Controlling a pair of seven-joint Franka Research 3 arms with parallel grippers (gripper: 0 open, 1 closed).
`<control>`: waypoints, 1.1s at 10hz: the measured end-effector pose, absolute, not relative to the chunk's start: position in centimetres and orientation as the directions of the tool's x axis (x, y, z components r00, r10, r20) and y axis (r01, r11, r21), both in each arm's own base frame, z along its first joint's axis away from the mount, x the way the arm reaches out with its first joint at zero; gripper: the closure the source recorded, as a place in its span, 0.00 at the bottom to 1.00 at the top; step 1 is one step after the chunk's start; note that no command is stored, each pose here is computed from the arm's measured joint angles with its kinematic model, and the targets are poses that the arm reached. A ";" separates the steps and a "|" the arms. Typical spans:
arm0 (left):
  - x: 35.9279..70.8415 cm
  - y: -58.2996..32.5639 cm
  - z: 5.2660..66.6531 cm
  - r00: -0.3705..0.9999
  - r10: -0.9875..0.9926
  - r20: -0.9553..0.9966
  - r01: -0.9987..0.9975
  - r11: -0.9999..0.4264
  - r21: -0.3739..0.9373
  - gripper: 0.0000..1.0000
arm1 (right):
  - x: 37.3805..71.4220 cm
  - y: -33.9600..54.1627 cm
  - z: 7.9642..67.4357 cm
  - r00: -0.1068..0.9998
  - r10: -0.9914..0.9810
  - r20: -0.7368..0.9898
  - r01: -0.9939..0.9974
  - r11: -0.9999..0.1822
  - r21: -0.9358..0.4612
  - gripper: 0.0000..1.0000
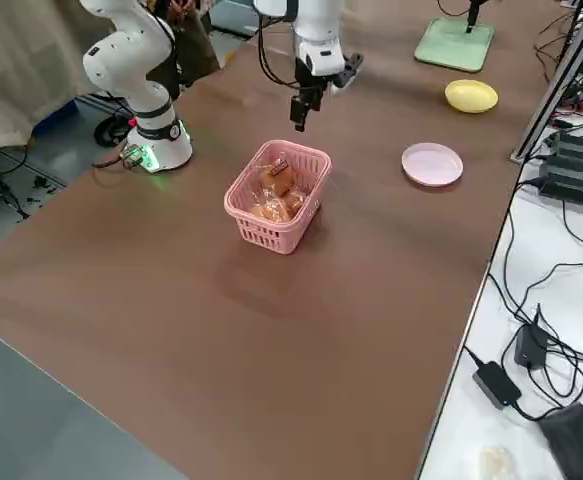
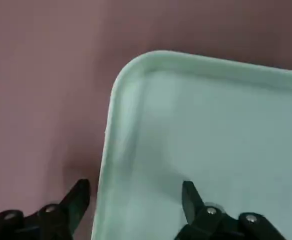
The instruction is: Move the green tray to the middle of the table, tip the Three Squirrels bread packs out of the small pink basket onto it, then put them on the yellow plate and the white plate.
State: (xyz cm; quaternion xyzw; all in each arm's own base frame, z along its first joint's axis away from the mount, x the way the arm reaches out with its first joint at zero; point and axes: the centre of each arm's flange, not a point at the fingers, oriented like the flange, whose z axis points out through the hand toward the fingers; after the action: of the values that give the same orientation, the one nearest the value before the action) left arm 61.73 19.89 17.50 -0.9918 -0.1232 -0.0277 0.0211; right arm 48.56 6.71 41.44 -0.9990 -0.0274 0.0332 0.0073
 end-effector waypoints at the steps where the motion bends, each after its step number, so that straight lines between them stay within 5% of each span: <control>1: 61.8 19.9 17.6 0.969 0.240 0.062 0.242 -0.970 -0.035 0.29 | 48.3 7.3 40.4 0.997 0.067 -0.038 0.066 -0.998 -0.017 0.07; 2: 61.7 20.0 17.7 0.970 0.234 0.063 0.237 -0.971 -0.036 0.36 | 48.1 7.5 39.4 0.997 0.071 -0.018 0.071 -0.997 -0.017 0.07; 6: 61.3 21.8 18.3 0.971 0.229 0.070 0.232 -0.972 -0.045 0.88 | 46.8 8.1 35.0 0.996 0.086 -0.027 0.086 -0.996 -0.018 0.07; 11: 59.7 21.3 18.4 0.992 0.118 0.049 0.121 -0.992 -0.048 0.91 | 46.9 8.3 30.5 0.995 0.091 -0.045 0.090 -0.996 -0.026 0.07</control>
State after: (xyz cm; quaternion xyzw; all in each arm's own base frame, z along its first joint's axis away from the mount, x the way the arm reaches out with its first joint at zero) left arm 59.73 21.25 18.42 -0.9976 -0.0598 -0.0232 0.0255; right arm 46.88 8.33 30.45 -0.9986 -0.0454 0.0230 0.0121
